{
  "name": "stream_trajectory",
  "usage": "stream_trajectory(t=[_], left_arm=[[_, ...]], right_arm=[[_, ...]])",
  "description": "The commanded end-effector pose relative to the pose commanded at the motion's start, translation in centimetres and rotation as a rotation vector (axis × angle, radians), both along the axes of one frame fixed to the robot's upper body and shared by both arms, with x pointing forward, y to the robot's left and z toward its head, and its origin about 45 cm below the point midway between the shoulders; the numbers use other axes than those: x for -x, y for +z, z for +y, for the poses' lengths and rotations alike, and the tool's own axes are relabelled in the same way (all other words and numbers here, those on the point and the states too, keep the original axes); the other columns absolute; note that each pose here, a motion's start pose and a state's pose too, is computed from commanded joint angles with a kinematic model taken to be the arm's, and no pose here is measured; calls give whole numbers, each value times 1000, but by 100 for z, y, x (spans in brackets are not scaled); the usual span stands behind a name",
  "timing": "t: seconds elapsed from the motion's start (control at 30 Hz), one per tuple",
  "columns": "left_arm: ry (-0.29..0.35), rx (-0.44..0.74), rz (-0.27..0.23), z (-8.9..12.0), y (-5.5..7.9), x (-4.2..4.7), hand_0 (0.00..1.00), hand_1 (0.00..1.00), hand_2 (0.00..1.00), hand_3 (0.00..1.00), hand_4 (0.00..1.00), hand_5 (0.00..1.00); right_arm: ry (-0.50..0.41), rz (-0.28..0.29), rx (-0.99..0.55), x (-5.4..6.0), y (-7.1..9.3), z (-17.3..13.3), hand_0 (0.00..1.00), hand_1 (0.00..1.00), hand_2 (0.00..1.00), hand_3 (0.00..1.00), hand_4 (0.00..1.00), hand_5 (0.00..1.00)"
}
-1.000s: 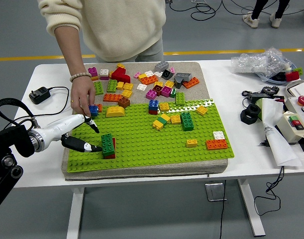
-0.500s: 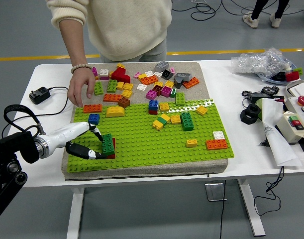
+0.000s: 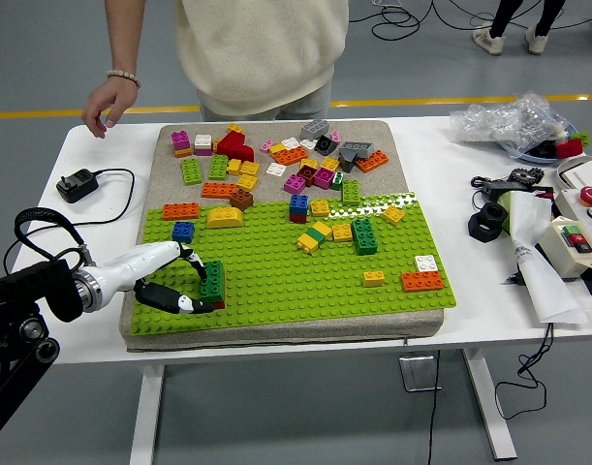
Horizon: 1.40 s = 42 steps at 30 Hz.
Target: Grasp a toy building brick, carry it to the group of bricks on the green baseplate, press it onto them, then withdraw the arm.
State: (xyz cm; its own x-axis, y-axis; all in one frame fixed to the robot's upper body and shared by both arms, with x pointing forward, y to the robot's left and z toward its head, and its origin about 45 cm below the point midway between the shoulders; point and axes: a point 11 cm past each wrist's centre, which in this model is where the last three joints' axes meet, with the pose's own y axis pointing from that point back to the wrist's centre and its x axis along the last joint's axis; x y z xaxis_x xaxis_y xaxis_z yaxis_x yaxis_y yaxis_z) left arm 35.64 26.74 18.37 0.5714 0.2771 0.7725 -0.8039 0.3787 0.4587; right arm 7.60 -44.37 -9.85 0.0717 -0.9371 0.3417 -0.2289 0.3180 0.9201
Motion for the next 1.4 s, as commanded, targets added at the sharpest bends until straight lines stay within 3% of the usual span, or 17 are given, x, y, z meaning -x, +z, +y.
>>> stream_trajectory(t=[0.47, 0.53, 0.7, 0.73, 0.9, 1.4], left_arm=[[23, -16, -40, 88, 123, -38, 998, 912, 792, 636, 998, 525], [16, -18, -34, 76, 116, -19, 998, 957, 827, 647, 998, 526], [6, -14, -20, 46, 89, 19, 998, 957, 827, 647, 998, 526], [2, -13, -19, 38, 87, 31, 998, 998, 926, 670, 998, 528], [-2, -3, -27, 11, 101, 38, 998, 998, 962, 684, 998, 526], [-4, 11, -14, -60, 7, 43, 998, 998, 972, 703, 998, 517]], right_arm=[[1, 5, -2, 25, -8, 11, 771, 695, 741, 763, 998, 770], [1, 5, -2, 27, -9, 11, 771, 695, 741, 764, 998, 769], [1, 4, -3, 25, -10, 15, 771, 695, 741, 764, 998, 769], [1, 4, -3, 24, -10, 15, 771, 695, 741, 764, 998, 769], [0, 4, -2, 23, -8, 10, 771, 695, 741, 764, 998, 769], [-1, 3, -1, 18, -5, 5, 771, 695, 741, 763, 998, 769]])
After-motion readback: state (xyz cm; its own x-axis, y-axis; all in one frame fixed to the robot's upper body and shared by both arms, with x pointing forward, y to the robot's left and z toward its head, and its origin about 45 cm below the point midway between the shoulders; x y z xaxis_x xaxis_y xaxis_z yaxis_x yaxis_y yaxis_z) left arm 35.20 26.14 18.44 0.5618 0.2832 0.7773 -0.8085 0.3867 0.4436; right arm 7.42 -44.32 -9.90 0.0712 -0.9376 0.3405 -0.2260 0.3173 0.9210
